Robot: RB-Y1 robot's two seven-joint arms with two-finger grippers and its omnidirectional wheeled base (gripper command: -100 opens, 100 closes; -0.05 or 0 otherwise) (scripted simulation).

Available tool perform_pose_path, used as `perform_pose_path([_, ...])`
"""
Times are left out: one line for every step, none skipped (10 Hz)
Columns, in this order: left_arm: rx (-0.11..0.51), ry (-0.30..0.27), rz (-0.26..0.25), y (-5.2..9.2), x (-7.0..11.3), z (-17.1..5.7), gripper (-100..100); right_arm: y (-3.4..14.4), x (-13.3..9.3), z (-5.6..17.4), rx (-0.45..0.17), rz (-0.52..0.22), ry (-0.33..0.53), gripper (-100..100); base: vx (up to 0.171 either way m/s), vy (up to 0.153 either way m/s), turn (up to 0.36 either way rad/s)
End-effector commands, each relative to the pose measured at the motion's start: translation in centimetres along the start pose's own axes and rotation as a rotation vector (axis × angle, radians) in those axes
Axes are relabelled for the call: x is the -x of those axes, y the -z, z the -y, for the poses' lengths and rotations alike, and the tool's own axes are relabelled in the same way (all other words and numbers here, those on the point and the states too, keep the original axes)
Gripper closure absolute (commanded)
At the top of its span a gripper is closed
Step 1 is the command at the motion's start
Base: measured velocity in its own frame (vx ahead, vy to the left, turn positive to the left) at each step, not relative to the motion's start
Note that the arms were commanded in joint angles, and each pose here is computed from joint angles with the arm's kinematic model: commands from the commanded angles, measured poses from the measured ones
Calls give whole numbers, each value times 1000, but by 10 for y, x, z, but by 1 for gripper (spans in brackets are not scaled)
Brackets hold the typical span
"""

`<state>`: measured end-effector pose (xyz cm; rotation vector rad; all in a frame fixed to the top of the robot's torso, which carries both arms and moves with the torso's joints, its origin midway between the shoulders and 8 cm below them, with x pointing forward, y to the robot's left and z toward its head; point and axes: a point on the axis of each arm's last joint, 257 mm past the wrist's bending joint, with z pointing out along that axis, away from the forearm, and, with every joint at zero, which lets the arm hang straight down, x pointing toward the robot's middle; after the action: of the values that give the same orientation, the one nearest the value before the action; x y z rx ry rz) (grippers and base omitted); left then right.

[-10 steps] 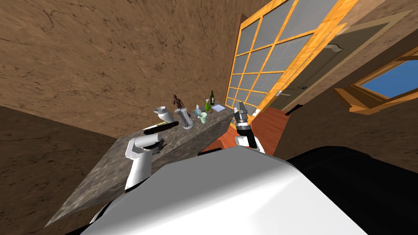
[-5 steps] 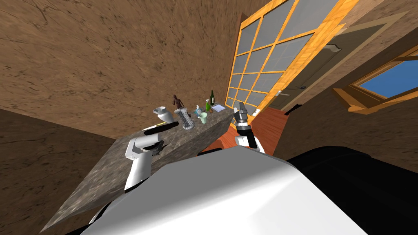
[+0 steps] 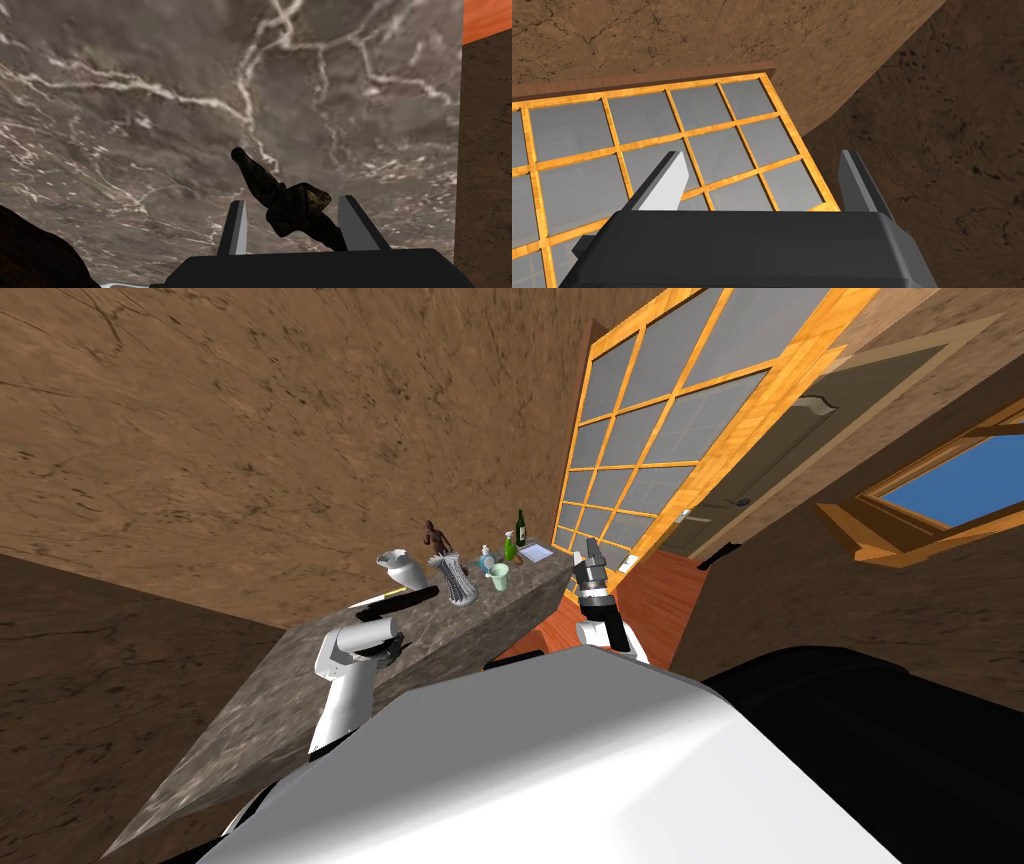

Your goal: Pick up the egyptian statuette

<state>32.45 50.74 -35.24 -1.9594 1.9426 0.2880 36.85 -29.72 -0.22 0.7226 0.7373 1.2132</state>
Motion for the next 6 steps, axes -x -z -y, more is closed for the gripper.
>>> perform_pose_path([0,0,0,0,0,0,100,0,0,0,0,0,0,0,0,0,0])
perform_pose_path([1,0,0,0,0,0,100,0,0,0,0,0,0,0,0,0,0])
perform_pose_path([1,0,1,0,0,0,100,0,0,0,0,0,0,0,0,0,0])
perform_pose_path([1,0,1,0,0,0,100,0,0,0,0,0,0,0,0,0,0])
perform_pose_path([1,0,1,0,0,0,0,0,0,0,0,0,0,0,0,0,0])
perform_pose_path([0,0,0,8,3,1,100,0,0,0,0,0,0,0,-4,-13,4])
